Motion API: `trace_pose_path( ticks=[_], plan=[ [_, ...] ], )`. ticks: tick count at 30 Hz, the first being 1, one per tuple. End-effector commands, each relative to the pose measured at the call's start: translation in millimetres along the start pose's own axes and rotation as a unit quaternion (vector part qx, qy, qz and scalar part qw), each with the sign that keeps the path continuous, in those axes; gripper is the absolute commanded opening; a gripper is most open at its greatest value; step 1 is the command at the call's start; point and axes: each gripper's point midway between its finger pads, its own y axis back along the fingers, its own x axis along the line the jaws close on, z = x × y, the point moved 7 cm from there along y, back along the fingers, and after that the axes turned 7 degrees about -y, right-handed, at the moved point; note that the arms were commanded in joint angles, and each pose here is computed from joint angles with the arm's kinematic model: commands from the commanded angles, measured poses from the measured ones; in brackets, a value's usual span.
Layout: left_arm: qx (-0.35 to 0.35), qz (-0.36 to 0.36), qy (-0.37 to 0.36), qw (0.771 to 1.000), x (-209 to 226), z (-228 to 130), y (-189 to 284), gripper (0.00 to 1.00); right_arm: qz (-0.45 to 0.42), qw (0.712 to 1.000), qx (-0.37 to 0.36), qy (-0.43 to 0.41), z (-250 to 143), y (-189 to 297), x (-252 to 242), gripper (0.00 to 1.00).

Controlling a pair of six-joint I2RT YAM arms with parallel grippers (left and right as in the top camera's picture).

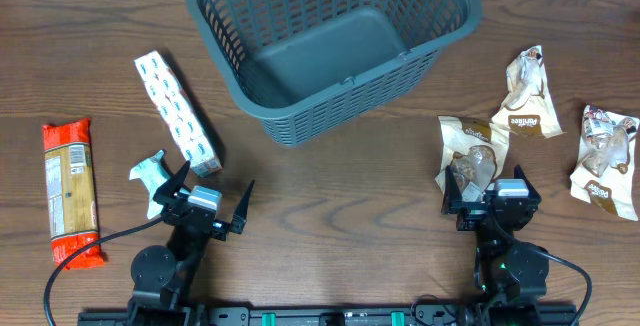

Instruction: Pack container

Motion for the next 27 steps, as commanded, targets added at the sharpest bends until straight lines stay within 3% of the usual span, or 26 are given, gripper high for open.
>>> trace_pose_path(
  ticks=[1, 7, 14, 19, 21, 27],
  plan=[
    [0.016, -0.018, 0.0, 1.0, -6.1, -11.4, -1.3, 0.99, -0.001, 1.0, -0.001, -0.002, -1.0, -0.1, -0.6, 0.99],
    [0.016, -0.018, 0.0, 1.0, -6.1, -11.4, -1.3, 0.99, 0.004, 1.0, 0.0, -0.005, -1.3, -0.1, 0.4, 0.99],
    [0.009, -0.015, 0.004, 1.0, -5.3, -8.9, -1.4, 0.98, 0.018, 0.995, 0.007, -0.099, -2.8, -0.3, 3.3, 0.99],
    [0.001, 0.01, 0.17, 0.985, 2.7, 3.7, 1.3, 0.98, 0.043, 0.977, 0.026, -0.208, -2.0, -1.2, 9.4, 0.99],
    [0.002, 0.04, 0.204, 0.978, 12.4, 16.5, 4.9, 0.99, 0.049, 0.977, 0.023, -0.207, 8.9, 0.1, 11.1, 0.99],
    [0.015, 0.096, 0.204, 0.974, 45.1, 90.4, 14.1, 0.99, 0.071, 0.984, 0.01, -0.165, 81.6, -0.1, 16.9, 0.99]
  ],
)
